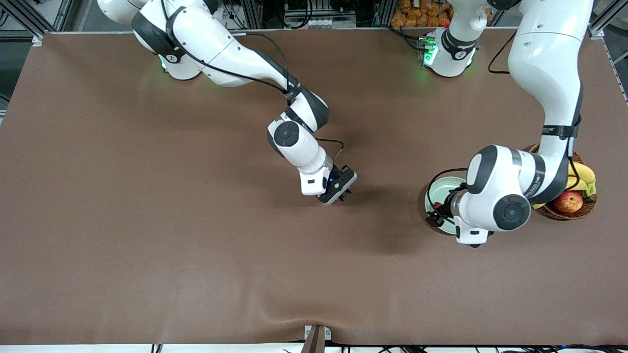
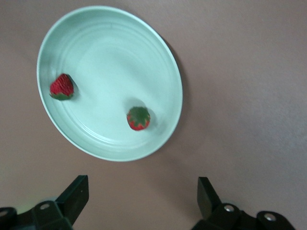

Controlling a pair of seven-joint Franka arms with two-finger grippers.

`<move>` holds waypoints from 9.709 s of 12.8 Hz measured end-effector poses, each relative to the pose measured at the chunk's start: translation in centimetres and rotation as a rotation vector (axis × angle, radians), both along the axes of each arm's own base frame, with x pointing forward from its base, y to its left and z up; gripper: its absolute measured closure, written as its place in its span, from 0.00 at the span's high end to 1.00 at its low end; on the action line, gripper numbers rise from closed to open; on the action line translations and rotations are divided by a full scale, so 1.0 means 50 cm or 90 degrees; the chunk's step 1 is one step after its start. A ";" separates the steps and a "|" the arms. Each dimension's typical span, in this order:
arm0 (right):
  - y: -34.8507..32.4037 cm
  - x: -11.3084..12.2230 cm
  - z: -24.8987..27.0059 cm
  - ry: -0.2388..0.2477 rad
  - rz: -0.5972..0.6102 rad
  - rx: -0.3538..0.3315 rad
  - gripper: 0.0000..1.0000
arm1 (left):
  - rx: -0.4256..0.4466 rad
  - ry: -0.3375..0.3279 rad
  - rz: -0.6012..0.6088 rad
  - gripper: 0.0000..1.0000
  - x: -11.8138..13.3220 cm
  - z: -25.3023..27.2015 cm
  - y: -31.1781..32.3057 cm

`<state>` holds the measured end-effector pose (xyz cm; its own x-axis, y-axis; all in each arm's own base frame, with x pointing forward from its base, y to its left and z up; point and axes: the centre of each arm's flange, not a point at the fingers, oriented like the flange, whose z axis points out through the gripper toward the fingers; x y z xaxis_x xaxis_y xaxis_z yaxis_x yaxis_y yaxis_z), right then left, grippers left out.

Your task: Collect all strawberries into plate

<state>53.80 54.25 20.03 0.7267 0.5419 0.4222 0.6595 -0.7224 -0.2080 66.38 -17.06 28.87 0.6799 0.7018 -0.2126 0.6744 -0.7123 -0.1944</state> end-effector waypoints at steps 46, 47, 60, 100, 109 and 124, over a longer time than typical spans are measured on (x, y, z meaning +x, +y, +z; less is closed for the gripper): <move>-1.128 -0.004 0.893 0.291 -0.472 -0.238 1.00 | 0.104 -0.090 0.580 0.94 -0.236 -0.230 -0.568; -1.129 -0.003 0.892 0.289 -0.473 -0.238 1.00 | 0.104 -0.090 0.583 0.86 -0.236 -0.231 -0.568; -1.134 0.010 0.871 0.271 -0.458 -0.242 1.00 | 0.046 -0.143 0.592 0.34 -0.133 -0.111 -0.495; -1.155 0.010 0.873 0.272 -0.470 -0.228 1.00 | 0.004 -0.157 0.163 1.00 -0.002 0.116 0.043; -1.166 0.009 0.877 0.271 -0.477 -0.226 1.00 | 0.000 -0.161 -0.081 1.00 0.028 0.311 0.056; -1.166 0.008 0.877 0.272 -0.476 -0.226 1.00 | -0.036 -0.195 -0.441 1.00 -0.188 0.708 0.210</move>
<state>54.22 -4.05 63.89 0.9945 -0.0839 -0.0625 -0.0847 -0.9963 -0.0109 56.98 -6.57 64.24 0.9957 0.0867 0.0334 0.0875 -0.9959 -0.0214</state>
